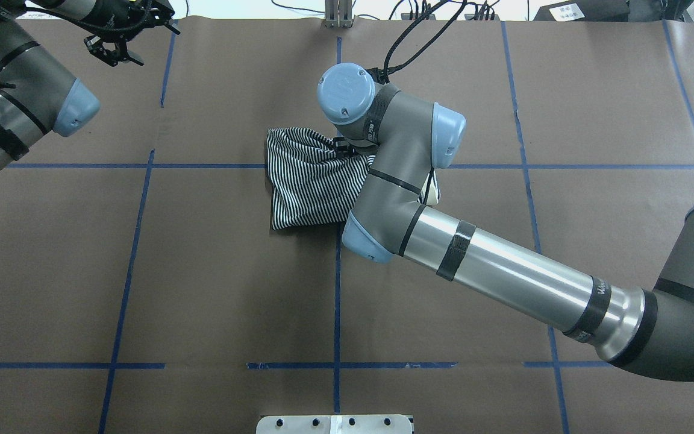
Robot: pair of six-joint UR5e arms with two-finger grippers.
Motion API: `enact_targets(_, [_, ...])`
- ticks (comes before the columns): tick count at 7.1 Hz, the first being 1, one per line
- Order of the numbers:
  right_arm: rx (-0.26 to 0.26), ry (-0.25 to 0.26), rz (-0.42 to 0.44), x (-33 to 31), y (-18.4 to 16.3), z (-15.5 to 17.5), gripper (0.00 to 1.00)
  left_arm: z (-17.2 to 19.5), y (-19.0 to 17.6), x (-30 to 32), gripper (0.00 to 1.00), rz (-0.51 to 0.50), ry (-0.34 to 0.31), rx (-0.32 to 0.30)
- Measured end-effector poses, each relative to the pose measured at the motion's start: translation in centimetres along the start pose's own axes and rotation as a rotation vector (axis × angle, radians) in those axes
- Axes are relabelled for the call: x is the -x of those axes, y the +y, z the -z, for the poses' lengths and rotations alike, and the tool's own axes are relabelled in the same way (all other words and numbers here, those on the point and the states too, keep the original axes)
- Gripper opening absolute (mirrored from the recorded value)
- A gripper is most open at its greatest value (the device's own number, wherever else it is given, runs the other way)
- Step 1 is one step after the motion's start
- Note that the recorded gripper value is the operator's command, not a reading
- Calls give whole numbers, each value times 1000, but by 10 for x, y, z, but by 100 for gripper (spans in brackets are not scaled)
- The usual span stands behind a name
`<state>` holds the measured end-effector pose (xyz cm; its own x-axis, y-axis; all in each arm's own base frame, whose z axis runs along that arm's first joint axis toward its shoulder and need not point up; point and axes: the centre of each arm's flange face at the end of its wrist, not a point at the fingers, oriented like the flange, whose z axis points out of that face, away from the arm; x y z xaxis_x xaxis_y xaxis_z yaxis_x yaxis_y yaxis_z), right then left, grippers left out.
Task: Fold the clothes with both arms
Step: 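Release the left gripper and raise it away while the right gripper holds the fold, then press the fold down with the right gripper, then release and lift it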
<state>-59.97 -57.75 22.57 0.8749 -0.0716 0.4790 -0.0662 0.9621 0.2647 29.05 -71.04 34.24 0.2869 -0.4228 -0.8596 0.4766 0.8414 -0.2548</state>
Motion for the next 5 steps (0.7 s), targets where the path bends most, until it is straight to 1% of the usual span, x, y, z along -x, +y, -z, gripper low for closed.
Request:
enact_targets(1, [-14, 2, 8, 0, -5, -14, 100, 0, 0, 2, 100, 1, -1, 0])
enact_targets(3, [-31, 10, 17, -5, -22, -30, 100, -1, 0, 5, 100, 3, -3, 3])
enact_targets(5, [-48, 50, 48, -39, -53, -50, 100, 0, 0, 4, 100, 2, -2, 3])
